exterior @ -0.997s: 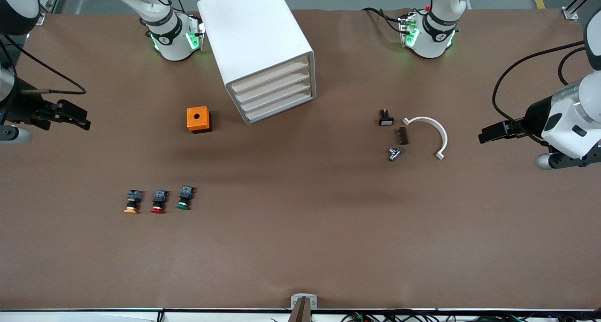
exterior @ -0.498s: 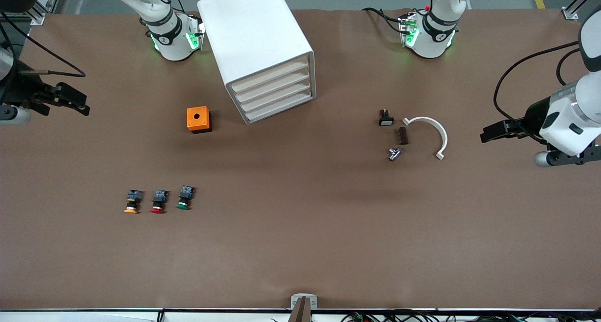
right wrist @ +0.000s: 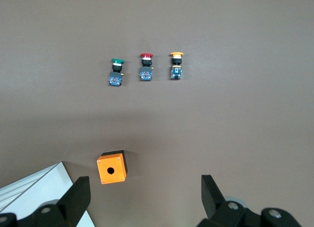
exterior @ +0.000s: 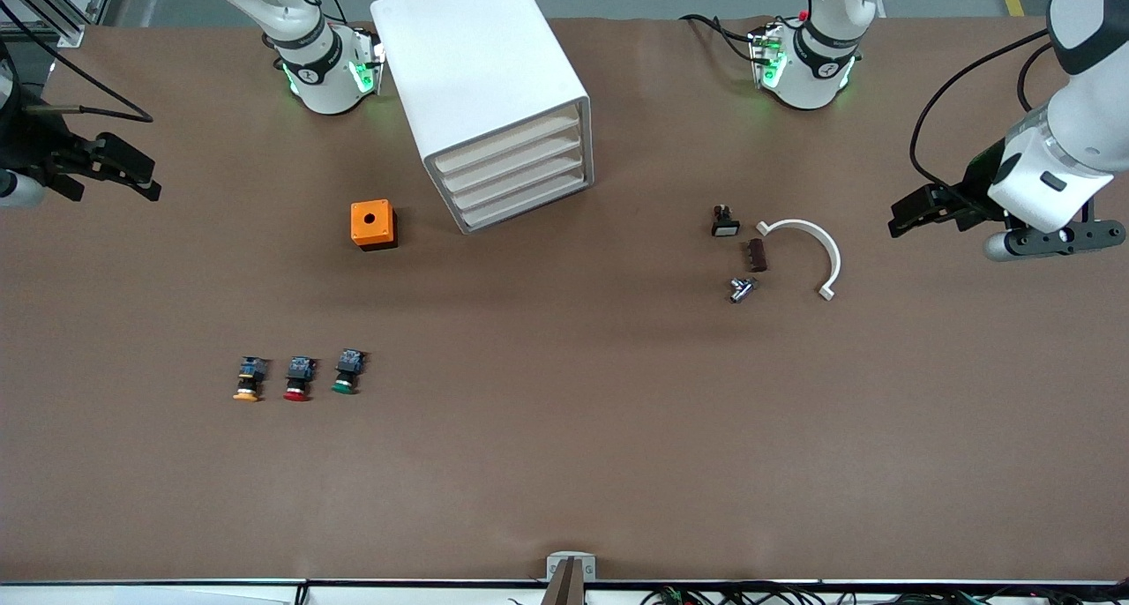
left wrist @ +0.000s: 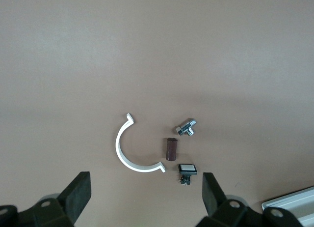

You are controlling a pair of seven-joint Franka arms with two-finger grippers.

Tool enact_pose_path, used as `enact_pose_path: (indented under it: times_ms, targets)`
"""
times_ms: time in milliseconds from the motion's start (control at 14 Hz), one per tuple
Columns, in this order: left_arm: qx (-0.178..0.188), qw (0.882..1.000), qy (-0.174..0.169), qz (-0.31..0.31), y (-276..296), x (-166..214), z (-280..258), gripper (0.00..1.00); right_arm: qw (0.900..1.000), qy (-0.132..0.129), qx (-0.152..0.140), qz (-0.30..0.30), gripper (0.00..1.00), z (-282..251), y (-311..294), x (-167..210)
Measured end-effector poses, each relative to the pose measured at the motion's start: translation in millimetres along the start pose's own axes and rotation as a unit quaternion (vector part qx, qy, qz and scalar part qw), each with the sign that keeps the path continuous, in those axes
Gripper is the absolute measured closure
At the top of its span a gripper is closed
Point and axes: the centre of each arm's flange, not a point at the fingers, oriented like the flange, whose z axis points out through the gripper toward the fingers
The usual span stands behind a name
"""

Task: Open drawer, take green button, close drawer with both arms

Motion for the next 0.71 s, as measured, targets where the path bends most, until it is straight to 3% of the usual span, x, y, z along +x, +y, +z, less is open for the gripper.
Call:
enact_pose_path:
  times_ms: [712]
  targets:
    - [-0.008, 0.999, 0.047, -0.006, -5.9, 6.9, -15.3, 0.0, 1.0, 0.008, 0.016, -0.008, 0.0, -5.4, -1.3, -5.5]
